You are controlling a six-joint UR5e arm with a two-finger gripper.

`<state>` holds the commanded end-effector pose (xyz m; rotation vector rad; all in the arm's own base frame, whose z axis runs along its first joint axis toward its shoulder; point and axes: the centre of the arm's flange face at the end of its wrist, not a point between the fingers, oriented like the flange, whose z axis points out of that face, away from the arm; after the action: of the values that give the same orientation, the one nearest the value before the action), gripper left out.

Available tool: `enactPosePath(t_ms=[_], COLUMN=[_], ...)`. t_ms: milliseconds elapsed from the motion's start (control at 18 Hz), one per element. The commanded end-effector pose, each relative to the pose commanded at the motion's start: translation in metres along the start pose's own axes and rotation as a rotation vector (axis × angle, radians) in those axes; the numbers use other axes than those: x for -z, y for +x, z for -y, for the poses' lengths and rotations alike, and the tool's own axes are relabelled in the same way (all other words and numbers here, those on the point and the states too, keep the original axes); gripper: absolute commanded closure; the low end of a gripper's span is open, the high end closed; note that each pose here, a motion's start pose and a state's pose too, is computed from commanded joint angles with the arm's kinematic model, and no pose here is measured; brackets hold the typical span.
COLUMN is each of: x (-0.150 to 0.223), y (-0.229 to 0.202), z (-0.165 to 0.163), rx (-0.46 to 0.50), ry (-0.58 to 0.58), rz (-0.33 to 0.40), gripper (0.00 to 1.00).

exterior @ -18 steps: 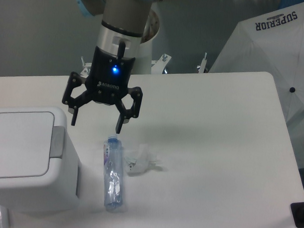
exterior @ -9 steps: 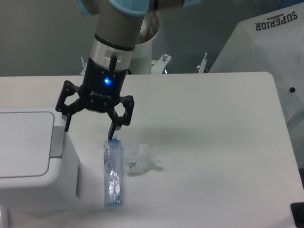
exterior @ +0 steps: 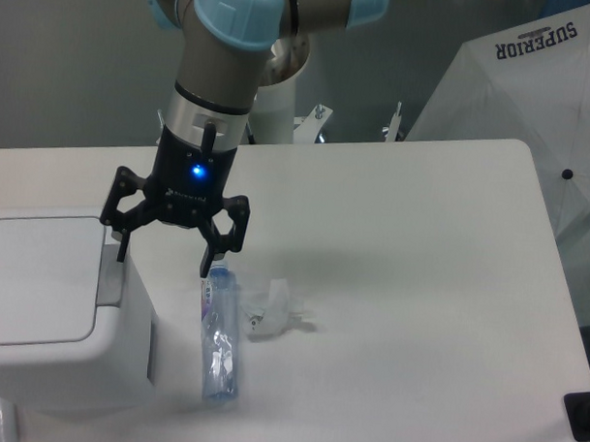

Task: Open the trash can
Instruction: 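Lower the gripper finger onto the lid's raised edge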

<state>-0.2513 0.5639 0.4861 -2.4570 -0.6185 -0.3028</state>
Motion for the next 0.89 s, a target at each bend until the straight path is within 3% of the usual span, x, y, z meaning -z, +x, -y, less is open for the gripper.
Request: enactPosePath(t_ms=[889], x=[-0.011], y=[0.001], z=[-0.001], rx=[-0.001], ry=[-0.017], rz=[-0.006], gripper=[0.00])
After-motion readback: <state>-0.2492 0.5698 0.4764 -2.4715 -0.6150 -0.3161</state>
